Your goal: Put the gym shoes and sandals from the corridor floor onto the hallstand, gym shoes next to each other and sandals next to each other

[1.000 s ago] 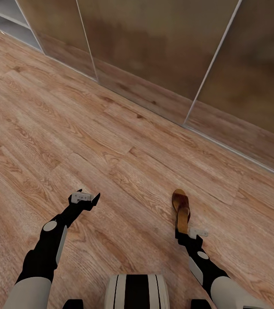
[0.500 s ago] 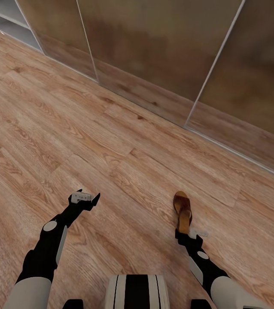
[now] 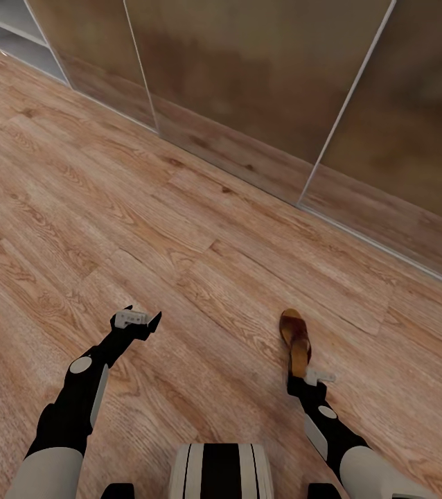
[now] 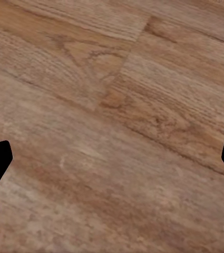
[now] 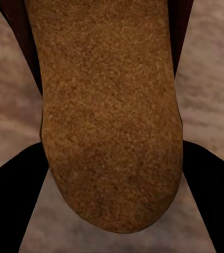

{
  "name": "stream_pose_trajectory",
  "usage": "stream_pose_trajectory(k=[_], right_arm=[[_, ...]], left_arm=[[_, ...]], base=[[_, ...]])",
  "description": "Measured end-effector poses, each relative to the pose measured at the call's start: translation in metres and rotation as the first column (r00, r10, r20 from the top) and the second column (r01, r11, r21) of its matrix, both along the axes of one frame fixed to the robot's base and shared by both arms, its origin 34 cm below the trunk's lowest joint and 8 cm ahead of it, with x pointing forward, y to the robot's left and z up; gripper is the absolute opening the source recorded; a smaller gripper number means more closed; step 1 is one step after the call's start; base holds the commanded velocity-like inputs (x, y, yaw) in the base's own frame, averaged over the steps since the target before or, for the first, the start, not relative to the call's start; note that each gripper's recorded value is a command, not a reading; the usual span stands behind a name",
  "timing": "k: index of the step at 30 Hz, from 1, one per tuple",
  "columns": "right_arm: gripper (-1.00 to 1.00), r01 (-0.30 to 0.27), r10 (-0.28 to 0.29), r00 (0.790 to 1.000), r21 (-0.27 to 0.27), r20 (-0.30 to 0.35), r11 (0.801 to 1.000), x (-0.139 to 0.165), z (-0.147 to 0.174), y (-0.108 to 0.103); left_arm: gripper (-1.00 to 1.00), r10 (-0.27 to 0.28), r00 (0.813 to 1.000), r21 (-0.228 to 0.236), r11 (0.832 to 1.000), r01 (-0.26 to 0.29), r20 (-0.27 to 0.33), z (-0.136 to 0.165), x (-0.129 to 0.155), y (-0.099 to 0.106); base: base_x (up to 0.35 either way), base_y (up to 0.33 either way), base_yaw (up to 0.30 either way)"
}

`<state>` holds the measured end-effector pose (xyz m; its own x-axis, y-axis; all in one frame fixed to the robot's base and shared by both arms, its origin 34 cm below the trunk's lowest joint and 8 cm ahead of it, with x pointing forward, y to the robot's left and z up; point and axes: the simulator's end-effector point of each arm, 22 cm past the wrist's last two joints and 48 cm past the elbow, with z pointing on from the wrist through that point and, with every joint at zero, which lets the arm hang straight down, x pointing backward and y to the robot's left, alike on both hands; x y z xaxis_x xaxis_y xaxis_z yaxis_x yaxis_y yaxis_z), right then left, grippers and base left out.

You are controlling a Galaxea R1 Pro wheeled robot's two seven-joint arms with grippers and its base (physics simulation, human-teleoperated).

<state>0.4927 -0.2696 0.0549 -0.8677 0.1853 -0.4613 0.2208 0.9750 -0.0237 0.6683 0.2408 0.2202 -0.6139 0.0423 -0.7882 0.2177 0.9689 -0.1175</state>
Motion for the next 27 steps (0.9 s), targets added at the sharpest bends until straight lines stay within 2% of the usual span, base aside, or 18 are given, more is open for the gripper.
stream_pose_trajectory(k=[27], right_arm=[[-1.00, 0.002, -0.002, 1.000, 0.000, 0.001, 1.000, 0.0002, 0.0001, -0.0003]], left_arm=[[1.00, -0.001, 1.000, -0.002, 1.000, 0.001, -0.002, -0.0008, -0.0007, -0.0014]], base=[[0.000, 0.000, 0.000]])
